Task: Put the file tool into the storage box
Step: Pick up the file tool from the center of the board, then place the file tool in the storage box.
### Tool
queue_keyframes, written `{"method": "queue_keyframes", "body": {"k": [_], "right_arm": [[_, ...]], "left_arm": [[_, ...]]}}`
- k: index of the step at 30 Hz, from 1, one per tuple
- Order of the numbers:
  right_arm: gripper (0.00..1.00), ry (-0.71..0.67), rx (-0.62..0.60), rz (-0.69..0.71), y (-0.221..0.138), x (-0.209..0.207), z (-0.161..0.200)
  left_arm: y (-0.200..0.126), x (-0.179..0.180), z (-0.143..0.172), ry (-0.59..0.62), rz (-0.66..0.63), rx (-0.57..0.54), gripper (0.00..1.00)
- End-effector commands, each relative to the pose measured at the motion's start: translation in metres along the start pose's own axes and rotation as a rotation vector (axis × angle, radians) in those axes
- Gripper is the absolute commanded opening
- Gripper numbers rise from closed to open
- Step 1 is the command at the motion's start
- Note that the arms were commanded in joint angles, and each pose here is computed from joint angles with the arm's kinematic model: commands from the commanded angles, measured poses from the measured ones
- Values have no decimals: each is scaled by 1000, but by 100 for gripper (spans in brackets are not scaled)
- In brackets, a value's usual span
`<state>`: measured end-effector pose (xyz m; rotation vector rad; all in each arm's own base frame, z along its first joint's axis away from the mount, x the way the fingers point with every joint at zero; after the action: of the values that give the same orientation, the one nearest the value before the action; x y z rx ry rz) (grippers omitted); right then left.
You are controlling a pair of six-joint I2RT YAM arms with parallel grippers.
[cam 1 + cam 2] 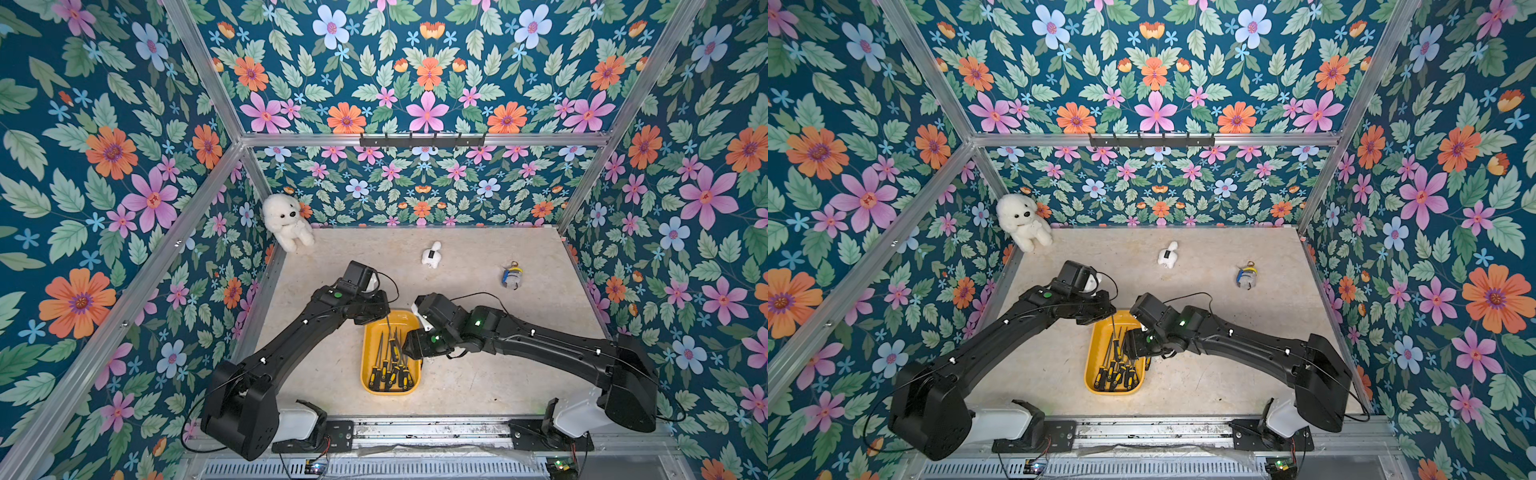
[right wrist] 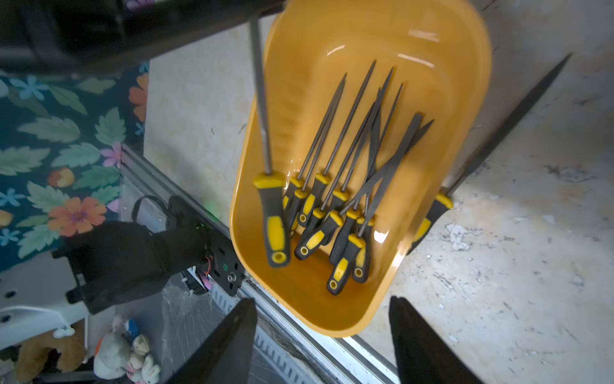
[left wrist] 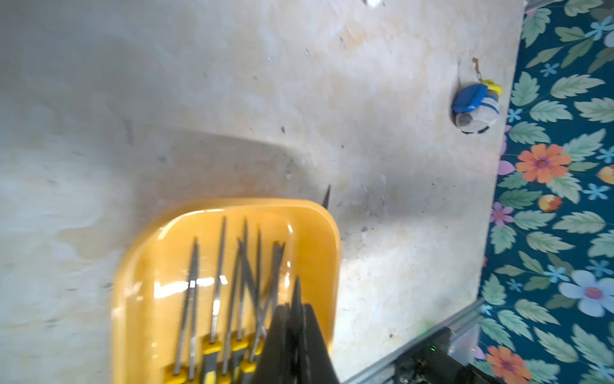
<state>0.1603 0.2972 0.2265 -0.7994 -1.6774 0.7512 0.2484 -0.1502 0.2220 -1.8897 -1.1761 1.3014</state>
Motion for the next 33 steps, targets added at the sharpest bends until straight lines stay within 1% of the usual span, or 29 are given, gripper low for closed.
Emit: {"method": "queue_keyframes", "body": {"k": [1, 4, 6, 14, 19, 23, 26, 33], "right_arm": [[70, 101, -34, 16, -10, -20, -8], [70, 169, -39, 27, -13, -40, -12], [69, 203, -22, 52, -10, -51, -11], [67, 311, 74, 175, 19, -80, 1], [62, 375, 115, 198, 39, -89, 5], [59, 373, 137, 184, 51, -84, 2], [58, 365, 148, 182, 58, -79, 0], [57, 358, 195, 213, 78, -79, 4]], "left_arm": [[-4, 22, 16, 88, -145, 81, 0], [4, 29, 22, 86, -158, 92, 0], [12, 34, 28, 84, -169, 108, 0], [30, 42, 39, 57, -154, 132, 0], [42, 46, 49, 34, -140, 151, 0], [48, 49, 55, 27, -133, 166, 0], [51, 51, 60, 22, -125, 178, 11], [50, 54, 66, 17, -130, 191, 26]]}}
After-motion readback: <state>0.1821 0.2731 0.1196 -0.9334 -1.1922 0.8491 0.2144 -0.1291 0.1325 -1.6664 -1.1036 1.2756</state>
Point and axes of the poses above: each gripper's point midway between its finger pads, its own y axis out along the fingers, its own x axis along the line the jaws close on, z = x × y, the point moved 9 cm from there along -y, back along the fingers, and after that the axes turned 8 degrees about y, right-handed, at the moved point
